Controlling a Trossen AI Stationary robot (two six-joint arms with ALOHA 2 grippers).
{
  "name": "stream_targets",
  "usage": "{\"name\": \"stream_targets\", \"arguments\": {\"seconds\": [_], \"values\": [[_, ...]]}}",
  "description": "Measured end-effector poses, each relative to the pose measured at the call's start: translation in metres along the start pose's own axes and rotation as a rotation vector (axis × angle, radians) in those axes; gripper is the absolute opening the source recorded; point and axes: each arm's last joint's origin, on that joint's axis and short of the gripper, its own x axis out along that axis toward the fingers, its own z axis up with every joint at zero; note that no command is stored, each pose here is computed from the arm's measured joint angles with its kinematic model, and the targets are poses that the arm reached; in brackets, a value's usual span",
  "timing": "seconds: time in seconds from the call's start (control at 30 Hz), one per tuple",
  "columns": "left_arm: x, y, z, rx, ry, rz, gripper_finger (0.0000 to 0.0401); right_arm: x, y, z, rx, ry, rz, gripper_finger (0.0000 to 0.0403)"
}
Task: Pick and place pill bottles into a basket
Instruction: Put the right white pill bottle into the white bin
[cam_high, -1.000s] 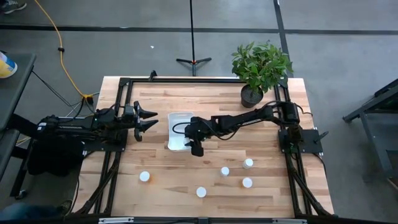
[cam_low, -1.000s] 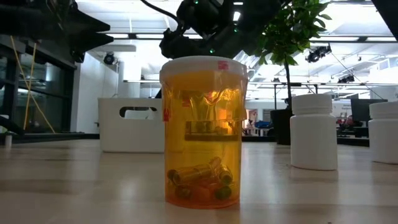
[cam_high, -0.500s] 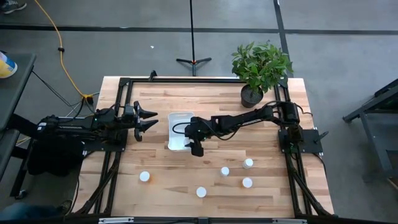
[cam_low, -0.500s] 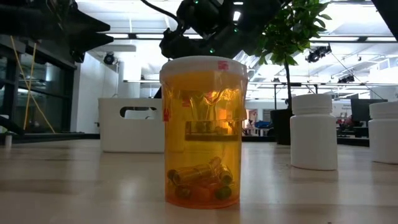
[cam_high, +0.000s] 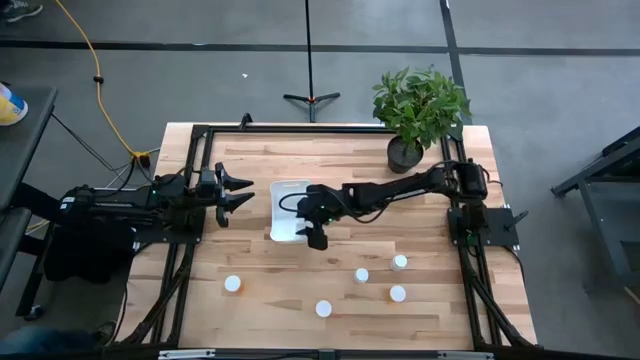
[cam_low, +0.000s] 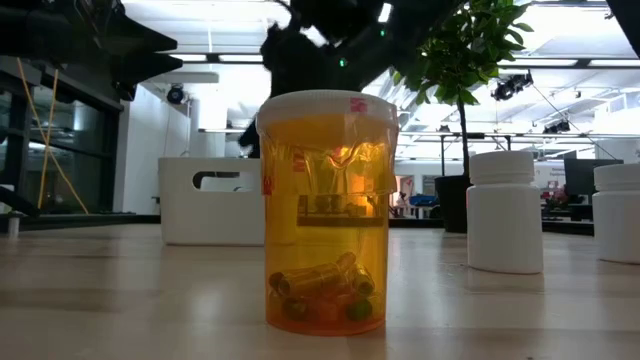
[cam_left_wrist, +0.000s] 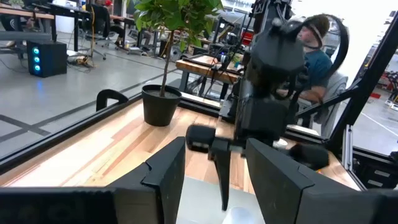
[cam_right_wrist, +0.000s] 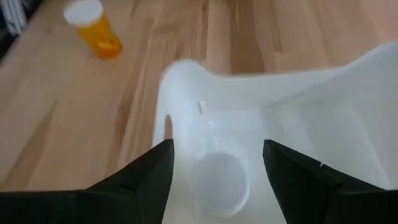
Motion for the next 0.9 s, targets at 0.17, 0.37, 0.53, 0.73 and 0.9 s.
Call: {"name": "stream_targets", "arguments": {"seconds": [0.17,0.37,0.53,0.73,0.9], "values": [[0.0,0.0,0.0,0.0,0.0,0.0,0.0205,-0.023,0.004,0.013,0.01,-0.015,0.009,0.0235],[0.0,0.0,0.0,0.0,0.001,0.0,0.0205,-0.056,0.009,0.017,0.006,0.074,0.023,0.0219],[0.0,0.0,-0.002,0.004,0.019,0.004,0.0205,-0.082,0.015,0.012,0.029,0.206,0.043,0.0212],[0.0,0.0,-0.002,0.005,0.021,0.004,0.0205,-0.107,0.031,-0.001,0.038,0.382,0.055,0.0214],[0.0,0.0,-0.002,0.005,0.021,0.004,0.0205,-0.127,0.043,-0.015,0.084,0.568,0.036,0.0211]]}}
